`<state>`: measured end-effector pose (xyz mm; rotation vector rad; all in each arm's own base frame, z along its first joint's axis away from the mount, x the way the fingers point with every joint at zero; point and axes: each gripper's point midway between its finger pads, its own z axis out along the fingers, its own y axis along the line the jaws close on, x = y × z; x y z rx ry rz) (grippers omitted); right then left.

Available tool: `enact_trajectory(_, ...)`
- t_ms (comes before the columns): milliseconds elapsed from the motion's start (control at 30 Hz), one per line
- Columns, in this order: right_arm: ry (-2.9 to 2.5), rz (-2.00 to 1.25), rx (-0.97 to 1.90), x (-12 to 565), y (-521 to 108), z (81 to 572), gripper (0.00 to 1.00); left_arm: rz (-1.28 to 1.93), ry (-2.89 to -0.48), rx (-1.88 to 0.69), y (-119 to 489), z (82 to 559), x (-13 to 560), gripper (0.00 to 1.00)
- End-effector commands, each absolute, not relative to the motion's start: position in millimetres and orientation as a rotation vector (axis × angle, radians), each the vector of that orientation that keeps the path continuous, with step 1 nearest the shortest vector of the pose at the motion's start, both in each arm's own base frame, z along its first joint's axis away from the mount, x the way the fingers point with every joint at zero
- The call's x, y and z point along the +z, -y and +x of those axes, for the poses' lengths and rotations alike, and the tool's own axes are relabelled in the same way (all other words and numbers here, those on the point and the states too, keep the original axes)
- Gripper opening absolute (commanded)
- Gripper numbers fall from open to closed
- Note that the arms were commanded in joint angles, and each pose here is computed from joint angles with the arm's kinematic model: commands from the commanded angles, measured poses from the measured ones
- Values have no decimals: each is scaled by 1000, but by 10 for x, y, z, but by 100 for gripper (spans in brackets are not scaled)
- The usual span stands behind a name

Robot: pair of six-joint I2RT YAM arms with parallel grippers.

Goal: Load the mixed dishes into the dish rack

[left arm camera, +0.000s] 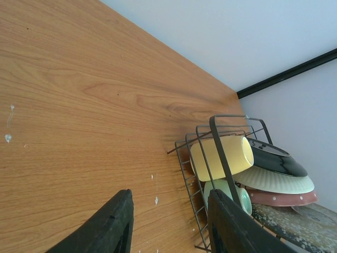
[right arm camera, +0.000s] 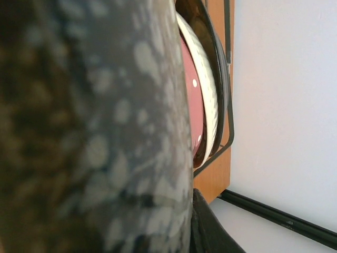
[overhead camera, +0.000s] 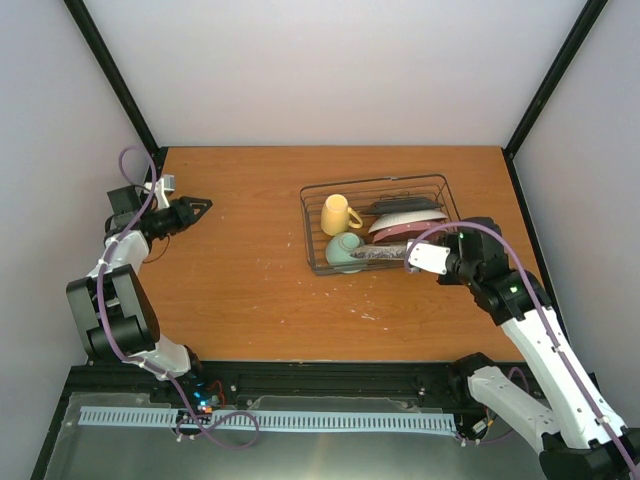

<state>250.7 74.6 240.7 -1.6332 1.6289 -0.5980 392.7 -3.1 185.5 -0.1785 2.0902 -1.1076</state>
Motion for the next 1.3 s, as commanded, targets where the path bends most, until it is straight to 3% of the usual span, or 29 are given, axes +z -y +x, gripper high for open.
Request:
enact_trajectory(0,-1392,-1359,-755,3298,-782,2869,3,-155,-2071,-1077,-34,3945,1873,39)
enact_trajectory(533,-1512,-1380,-788,2855,-619,3090,4,-171,-2069,-1086,-77,3943,1850,43)
enact_trajectory(700,-1540,-1311,-798,2827,-526,3080,21,-174,-2074,-1087,-87,3954,1824,45)
enact_trajectory(767,-1546,-1296,-802,2812,-503,3056,37,-176,-2076,-1090,-87,3961,1814,45)
enact_trajectory(1267,-1587,-1196,-827,2835,-286,2837,61,-190,-2085,-1094,-103,3976,1770,49)
